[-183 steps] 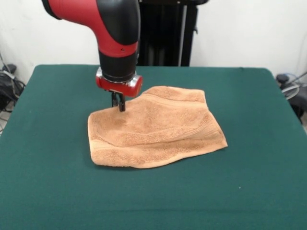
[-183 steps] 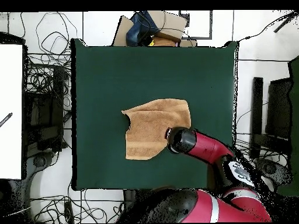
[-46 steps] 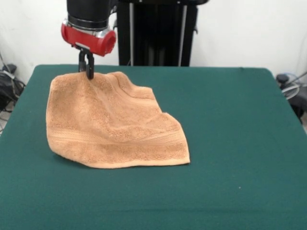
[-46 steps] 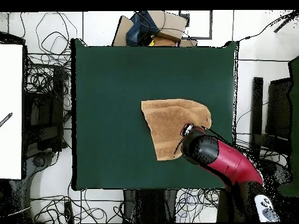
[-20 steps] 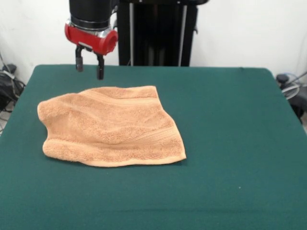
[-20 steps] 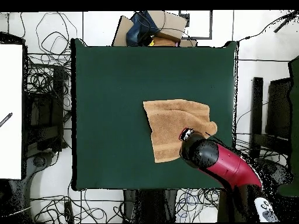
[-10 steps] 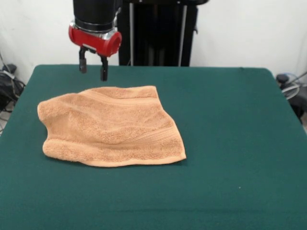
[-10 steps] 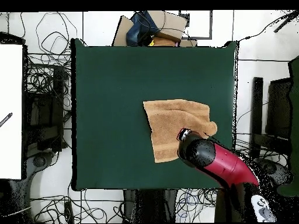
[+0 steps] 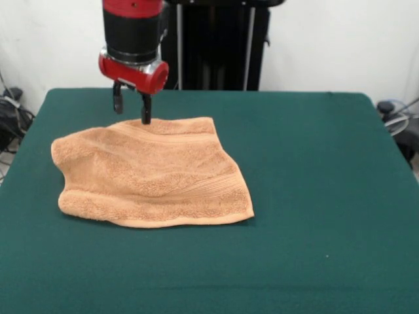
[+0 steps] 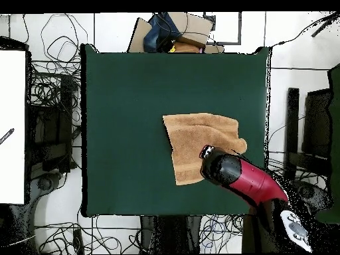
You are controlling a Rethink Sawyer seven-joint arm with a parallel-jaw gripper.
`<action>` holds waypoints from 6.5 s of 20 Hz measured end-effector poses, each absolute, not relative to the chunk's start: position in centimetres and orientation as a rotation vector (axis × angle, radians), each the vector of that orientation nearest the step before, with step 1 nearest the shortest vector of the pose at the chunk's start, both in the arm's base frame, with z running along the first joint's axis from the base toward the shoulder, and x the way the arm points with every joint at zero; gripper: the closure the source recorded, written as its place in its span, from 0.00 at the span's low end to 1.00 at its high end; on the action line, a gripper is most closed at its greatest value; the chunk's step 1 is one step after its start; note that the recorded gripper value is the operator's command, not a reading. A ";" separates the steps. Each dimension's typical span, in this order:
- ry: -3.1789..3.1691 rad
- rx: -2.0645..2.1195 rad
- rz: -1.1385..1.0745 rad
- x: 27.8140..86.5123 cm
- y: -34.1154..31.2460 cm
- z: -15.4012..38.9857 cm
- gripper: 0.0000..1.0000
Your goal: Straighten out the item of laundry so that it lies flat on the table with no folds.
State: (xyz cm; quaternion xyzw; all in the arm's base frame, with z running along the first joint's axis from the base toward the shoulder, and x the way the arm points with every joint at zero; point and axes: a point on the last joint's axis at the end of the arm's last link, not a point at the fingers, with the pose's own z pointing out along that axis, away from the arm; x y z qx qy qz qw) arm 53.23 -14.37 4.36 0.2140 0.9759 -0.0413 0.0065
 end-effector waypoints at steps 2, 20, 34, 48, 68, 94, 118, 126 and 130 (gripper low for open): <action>3.059 0.660 -0.129 53.6 -14.3 3.6 0.00; 3.077 0.606 -0.136 58.5 -15.3 -0.4 0.00; 3.092 0.587 -0.136 60.3 -15.6 -2.6 0.00; 3.112 0.579 -0.135 60.3 -15.5 -5.1 0.00; 3.105 0.572 -0.143 60.1 -15.2 -5.0 1.00; 3.086 0.571 -0.149 59.6 -15.1 -4.5 1.00; 3.045 0.589 -0.161 60.3 -16.2 -1.7 0.00; 3.044 0.590 -0.157 60.3 -16.2 -1.7 0.00; 3.048 0.556 -0.138 60.3 -16.4 -2.0 0.00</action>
